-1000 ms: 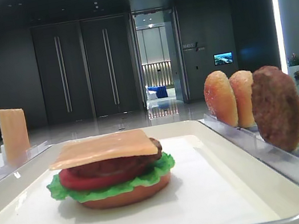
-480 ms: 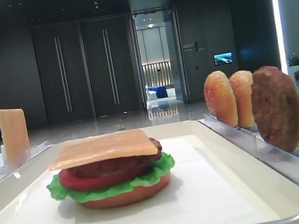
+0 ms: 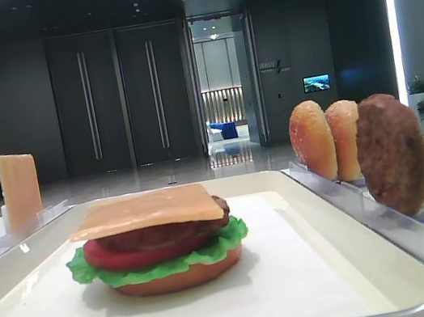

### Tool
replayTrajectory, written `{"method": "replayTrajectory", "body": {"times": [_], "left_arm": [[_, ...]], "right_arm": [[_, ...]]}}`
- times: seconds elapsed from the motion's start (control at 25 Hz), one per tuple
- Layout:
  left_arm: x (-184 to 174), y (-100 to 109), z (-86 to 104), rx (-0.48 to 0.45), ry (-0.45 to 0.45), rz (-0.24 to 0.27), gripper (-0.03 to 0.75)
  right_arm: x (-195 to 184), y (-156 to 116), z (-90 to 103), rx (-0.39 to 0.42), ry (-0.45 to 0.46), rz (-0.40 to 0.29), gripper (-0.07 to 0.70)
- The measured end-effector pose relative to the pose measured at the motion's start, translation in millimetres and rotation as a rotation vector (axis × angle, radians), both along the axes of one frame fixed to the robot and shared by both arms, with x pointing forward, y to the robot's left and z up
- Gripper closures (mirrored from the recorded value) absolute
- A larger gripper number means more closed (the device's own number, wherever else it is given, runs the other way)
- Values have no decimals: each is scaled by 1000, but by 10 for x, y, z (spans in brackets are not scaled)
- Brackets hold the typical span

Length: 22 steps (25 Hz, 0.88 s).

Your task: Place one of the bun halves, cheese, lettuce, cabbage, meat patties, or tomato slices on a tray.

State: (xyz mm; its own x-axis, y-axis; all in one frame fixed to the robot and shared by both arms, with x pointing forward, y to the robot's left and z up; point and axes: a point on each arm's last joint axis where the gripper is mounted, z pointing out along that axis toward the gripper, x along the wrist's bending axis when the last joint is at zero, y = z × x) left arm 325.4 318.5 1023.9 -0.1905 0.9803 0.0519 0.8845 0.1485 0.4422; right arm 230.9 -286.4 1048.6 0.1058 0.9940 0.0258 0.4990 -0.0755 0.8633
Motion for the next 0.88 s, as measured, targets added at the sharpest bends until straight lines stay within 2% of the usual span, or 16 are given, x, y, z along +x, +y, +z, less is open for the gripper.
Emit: {"method": "replayTrajectory", "body": {"times": [0.2, 0.48, 0.68, 0.76, 0.88], "left_arm": [[-214, -27, 48, 3, -114, 10, 158], [-589, -71, 172, 26, -373, 9, 160], [-849, -111, 190, 37, -537, -5, 160], [-920, -126, 182, 43, -575, -18, 160], [-936, -147, 179, 41, -583, -47, 160]], "right_arm": [[0, 0, 0, 0, 0, 0, 92], [0, 0, 0, 0, 0, 0, 92], [0, 0, 0, 0, 0, 0, 92], [0, 0, 0, 0, 0, 0, 92], [0, 0, 0, 0, 0, 0, 92]]}}
